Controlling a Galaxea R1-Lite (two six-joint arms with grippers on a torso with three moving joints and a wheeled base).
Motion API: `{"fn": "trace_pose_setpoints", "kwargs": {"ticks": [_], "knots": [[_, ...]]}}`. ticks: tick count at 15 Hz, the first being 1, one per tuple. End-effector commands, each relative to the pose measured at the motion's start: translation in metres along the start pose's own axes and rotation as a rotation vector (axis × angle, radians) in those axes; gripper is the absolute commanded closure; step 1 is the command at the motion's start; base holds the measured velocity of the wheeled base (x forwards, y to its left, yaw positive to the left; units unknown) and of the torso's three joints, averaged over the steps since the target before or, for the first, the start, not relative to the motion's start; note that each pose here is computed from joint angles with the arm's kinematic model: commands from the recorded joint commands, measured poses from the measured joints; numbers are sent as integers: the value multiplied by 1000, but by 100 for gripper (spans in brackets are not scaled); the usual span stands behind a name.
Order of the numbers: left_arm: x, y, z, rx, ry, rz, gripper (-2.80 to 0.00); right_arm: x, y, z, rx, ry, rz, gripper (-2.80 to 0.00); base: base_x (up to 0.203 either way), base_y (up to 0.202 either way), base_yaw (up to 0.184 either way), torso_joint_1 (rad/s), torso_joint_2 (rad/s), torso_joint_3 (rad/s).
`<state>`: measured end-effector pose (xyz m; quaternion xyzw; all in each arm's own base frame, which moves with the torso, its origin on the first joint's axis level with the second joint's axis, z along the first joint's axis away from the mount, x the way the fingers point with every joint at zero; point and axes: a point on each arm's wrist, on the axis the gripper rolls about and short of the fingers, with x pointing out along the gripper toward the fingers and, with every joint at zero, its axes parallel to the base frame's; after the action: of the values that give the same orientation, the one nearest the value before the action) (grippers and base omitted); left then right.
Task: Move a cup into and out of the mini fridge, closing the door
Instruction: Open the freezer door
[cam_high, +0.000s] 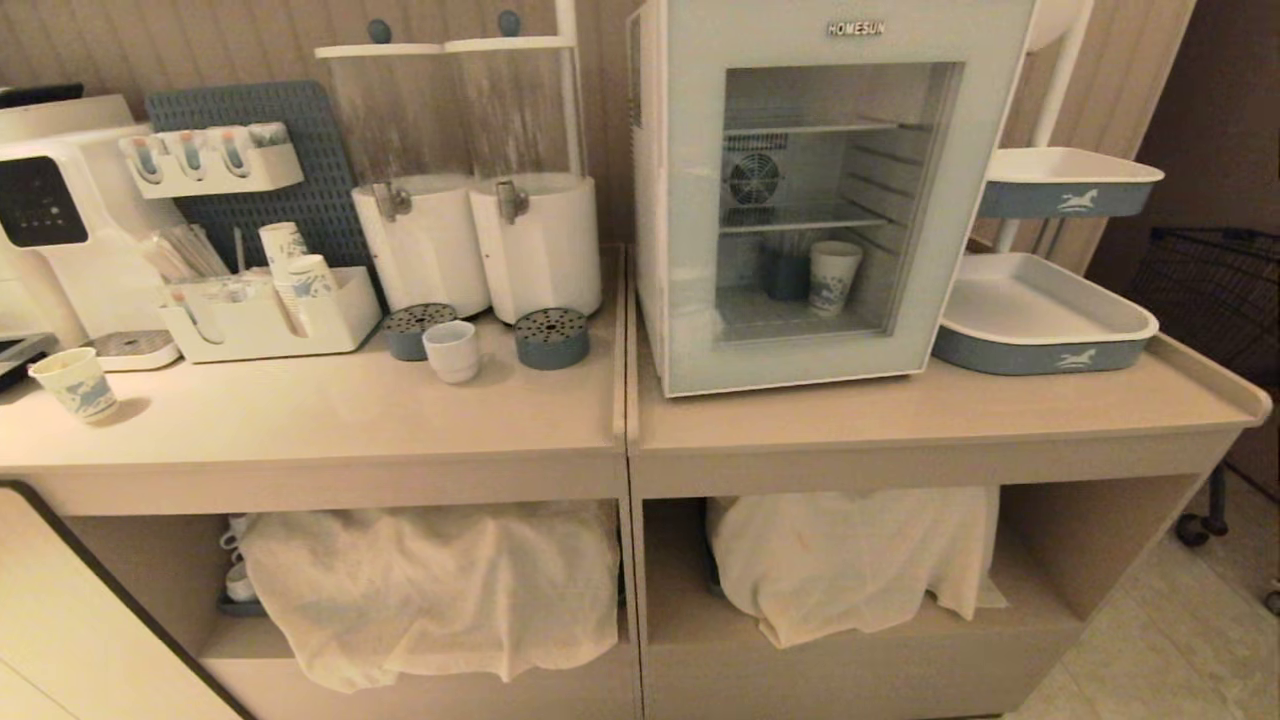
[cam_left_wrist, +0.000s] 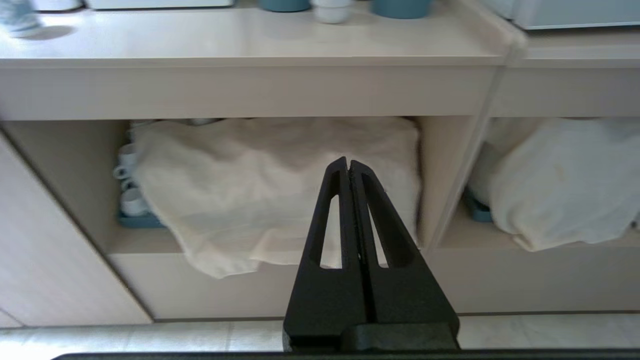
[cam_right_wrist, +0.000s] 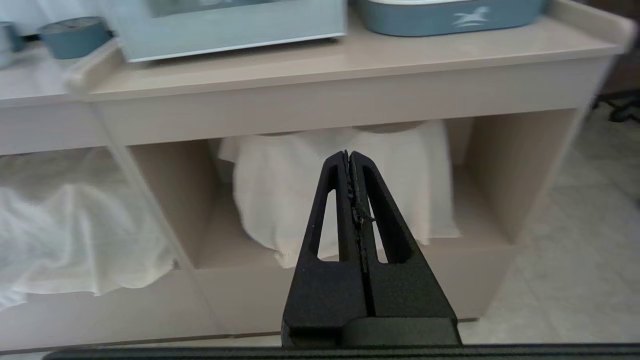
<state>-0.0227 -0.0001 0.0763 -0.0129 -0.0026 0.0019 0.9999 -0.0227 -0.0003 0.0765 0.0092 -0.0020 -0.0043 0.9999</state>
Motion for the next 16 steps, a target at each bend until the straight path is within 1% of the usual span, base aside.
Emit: {"fn": "trace_pose_setpoints", "kwargs": {"ticks": [1,6,8,16], "knots": [[0,0,0,0,-1,1,0,0,0,0,0,0,0,0,0,-187,-5,-1,-2,4],[0,0,0,0,1,1,0,0,0,0,2,-1,0,0,0,-191,-10,0,3,3],[0,0,0,0,0,1,0,0,0,0,2,-1,0,0,0,-132,-14,2,-1,5],[0,0,0,0,1,1,0,0,0,0,0,-1,0,0,0,0,0,0,0,0]]}}
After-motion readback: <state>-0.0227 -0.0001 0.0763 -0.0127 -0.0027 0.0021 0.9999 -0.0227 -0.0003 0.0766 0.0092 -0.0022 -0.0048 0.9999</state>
